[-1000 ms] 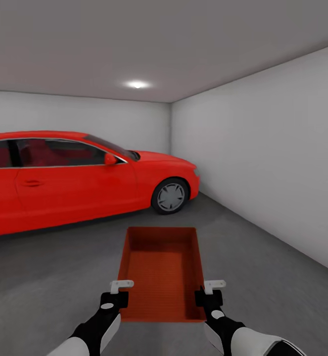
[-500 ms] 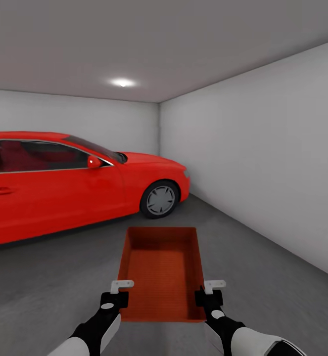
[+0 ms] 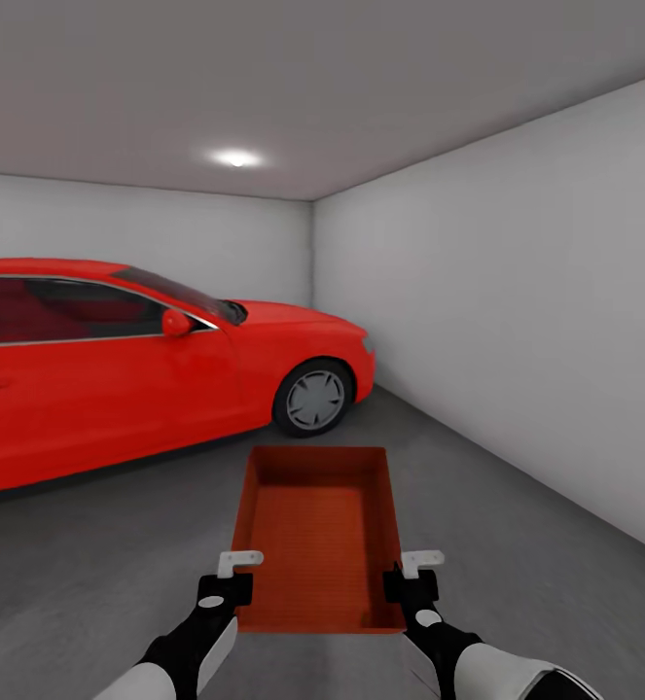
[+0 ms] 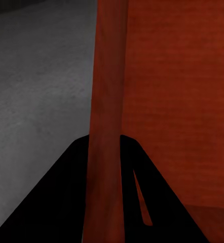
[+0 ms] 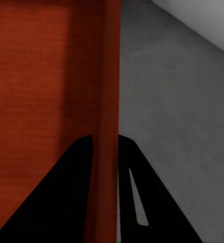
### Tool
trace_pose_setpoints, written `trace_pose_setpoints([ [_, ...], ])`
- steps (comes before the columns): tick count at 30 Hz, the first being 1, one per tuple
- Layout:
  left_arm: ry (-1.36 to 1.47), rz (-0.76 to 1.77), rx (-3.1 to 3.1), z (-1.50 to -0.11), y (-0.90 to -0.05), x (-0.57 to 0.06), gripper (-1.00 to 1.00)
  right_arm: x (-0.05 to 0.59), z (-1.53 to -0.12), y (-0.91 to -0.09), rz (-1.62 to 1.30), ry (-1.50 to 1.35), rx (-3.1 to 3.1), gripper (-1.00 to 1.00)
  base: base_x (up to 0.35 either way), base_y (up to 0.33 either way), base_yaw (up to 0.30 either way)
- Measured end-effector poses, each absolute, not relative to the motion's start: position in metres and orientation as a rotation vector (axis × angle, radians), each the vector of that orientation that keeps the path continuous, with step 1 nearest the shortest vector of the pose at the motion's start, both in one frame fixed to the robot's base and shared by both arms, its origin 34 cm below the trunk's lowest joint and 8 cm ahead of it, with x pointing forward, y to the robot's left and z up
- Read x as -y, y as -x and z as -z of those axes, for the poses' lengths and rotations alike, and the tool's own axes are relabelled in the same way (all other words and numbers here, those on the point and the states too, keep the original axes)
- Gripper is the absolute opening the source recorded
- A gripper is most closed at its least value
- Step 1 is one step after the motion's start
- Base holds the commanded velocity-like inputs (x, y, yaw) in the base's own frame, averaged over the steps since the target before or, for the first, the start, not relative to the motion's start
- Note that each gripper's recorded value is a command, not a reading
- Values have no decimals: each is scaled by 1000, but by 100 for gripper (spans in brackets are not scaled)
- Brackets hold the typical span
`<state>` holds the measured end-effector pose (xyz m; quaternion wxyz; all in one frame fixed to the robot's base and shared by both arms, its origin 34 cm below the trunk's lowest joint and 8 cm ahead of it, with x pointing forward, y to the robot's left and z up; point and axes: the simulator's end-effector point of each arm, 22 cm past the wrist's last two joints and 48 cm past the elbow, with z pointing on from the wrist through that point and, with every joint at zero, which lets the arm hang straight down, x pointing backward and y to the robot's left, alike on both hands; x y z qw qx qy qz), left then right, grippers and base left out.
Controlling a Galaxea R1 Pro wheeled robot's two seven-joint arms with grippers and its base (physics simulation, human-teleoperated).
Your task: Move the two storage containers from the living room to the garage. In the garage, place one container on the floor and stack the other container on top of it (either order is fine).
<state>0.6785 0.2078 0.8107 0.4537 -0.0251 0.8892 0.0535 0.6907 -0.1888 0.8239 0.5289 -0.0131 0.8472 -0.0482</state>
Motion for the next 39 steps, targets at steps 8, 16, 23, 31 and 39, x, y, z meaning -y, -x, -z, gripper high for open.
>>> trace_pose_setpoints([
  [8,62,-131,-2196,-810,-678,-208,-100,189,-824,-691,116,31,-2024,-100,321,0,-229],
  [16,62,-131,-2196,-810,-678,-208,-100,189,-824,-691,116,31,-2024,-100,321,20,-284],
  [23,62,-132,-2196,-810,-678,-208,-100,189,-824,-691,115,31,-2024,-100,321,104,-286],
  [31,62,-131,-2196,-810,-678,-208,-100,189,-824,-691,115,31,-2024,-100,319,168,-286],
  [39,62,-131,-2196,-810,-678,-208,-100,189,-824,-691,115,31,-2024,-100,316,183,-286],
])
